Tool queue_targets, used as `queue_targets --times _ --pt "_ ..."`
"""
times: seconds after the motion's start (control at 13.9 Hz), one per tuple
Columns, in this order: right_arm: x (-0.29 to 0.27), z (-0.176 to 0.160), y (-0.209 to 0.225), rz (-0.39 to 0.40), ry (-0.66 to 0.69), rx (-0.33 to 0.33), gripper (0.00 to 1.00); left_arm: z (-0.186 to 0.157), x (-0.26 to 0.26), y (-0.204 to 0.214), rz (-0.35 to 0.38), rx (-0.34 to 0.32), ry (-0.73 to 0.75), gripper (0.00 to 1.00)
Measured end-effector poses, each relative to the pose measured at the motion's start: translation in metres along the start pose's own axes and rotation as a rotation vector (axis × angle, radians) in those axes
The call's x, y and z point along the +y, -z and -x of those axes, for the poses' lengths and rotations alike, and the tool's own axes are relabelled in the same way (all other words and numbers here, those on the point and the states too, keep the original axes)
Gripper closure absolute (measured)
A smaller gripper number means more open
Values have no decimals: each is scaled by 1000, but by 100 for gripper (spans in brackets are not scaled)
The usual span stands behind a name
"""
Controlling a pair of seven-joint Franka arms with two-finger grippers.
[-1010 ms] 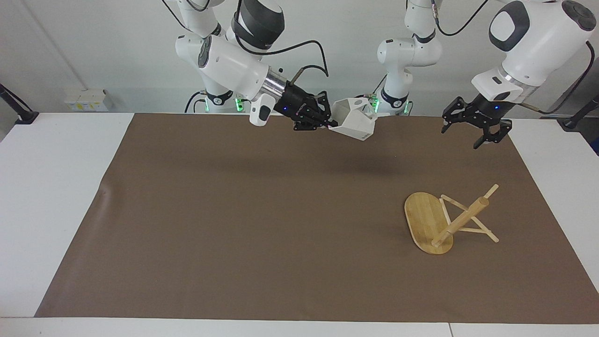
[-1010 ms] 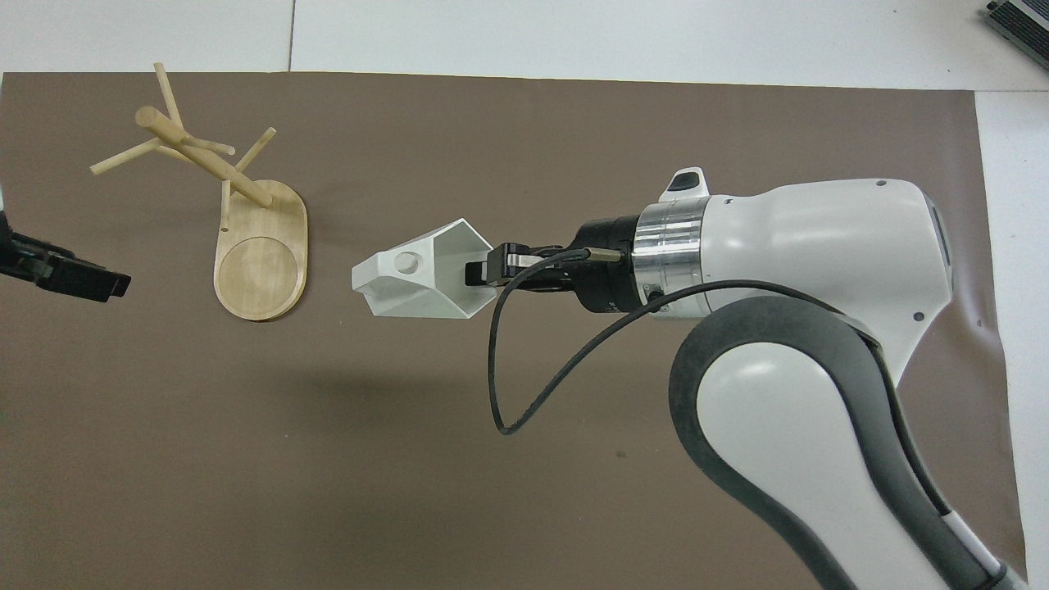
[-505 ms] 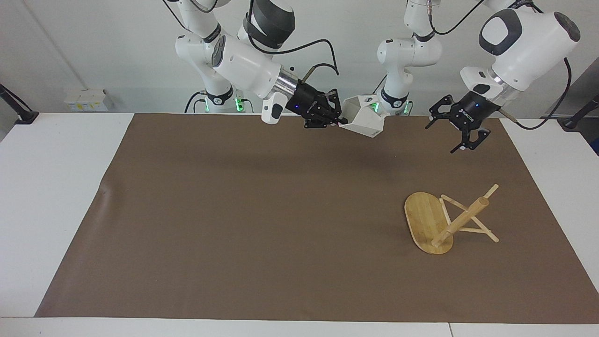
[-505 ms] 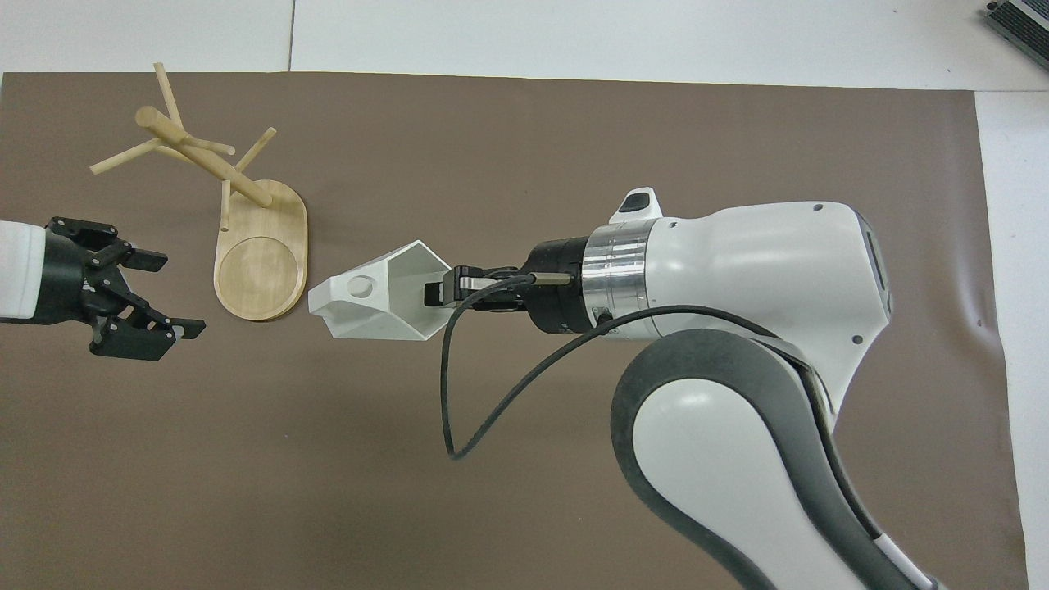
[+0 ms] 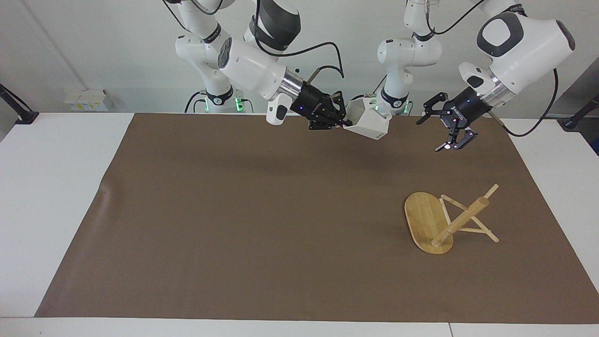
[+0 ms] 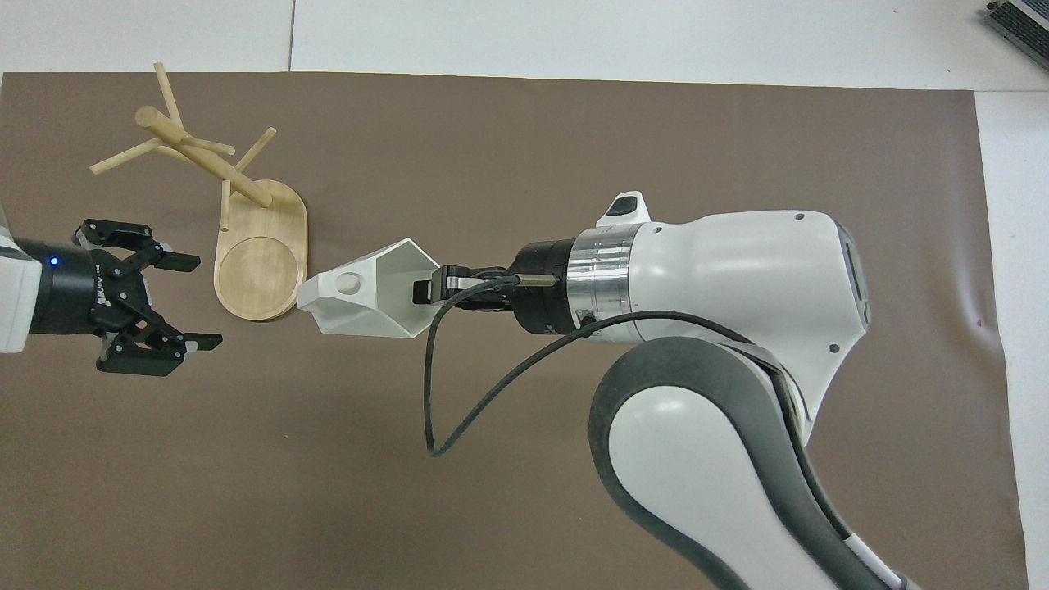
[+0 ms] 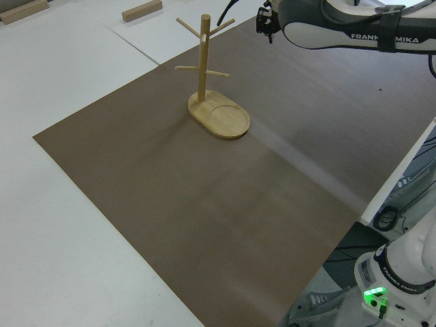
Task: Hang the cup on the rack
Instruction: 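Carry the cup toward the rack while the left gripper reaches the cup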
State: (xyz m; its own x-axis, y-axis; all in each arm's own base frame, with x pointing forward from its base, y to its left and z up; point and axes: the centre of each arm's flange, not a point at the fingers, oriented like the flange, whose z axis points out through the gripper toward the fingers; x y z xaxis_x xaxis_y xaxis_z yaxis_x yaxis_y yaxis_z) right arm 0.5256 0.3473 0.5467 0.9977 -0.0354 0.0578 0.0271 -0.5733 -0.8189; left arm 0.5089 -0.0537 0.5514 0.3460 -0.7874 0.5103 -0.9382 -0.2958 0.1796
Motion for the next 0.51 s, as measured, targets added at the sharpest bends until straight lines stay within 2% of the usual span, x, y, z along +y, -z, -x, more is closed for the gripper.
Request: queue_targets --times 0.22,0.51 --pt "1 0 0 0 -1 0 96 3 7 -10 28 56 -24 0" --pt "0 0 -1 -1 -1 1 96 2 15 -24 12 165 -23 0"
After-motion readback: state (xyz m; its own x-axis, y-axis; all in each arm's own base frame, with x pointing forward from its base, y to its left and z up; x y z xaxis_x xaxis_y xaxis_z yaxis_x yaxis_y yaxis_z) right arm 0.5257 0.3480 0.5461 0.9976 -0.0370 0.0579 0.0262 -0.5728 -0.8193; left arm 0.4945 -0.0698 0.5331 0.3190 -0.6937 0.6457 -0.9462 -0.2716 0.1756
